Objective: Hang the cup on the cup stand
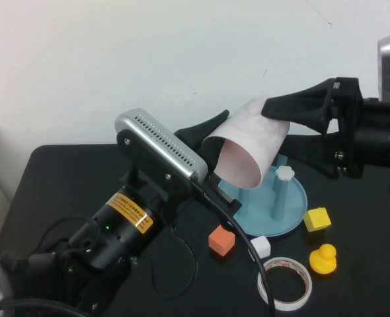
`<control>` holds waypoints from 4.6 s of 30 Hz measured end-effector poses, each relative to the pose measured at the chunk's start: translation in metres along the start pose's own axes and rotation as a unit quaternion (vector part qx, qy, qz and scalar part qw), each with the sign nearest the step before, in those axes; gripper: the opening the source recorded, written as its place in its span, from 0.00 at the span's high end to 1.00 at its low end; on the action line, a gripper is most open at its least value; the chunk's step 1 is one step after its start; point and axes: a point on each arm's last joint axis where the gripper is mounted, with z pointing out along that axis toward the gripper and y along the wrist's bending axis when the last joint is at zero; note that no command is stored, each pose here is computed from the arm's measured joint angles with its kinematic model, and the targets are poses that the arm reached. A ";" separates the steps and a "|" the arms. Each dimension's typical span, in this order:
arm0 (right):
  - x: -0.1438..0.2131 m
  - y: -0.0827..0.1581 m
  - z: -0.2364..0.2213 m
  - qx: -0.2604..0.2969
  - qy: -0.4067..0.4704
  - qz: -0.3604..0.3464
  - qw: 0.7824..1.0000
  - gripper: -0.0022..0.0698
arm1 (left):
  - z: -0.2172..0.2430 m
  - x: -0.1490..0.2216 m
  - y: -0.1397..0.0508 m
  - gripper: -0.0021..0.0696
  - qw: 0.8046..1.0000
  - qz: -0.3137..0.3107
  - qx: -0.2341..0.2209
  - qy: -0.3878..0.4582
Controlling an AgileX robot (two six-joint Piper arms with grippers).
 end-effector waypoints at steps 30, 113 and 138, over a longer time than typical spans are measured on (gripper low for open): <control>0.006 0.019 0.023 0.032 -0.039 0.053 0.997 0.14 | 0.000 -0.002 0.001 0.96 1.000 0.012 -0.008 -0.010; -0.108 -0.116 0.172 0.250 -0.021 -0.564 0.787 0.17 | -0.205 -0.088 0.027 0.97 0.920 -0.041 0.050 0.388; -0.115 -0.069 0.161 0.200 -0.076 -0.499 0.840 0.24 | -0.230 -0.095 0.028 0.97 0.917 -0.055 0.029 0.393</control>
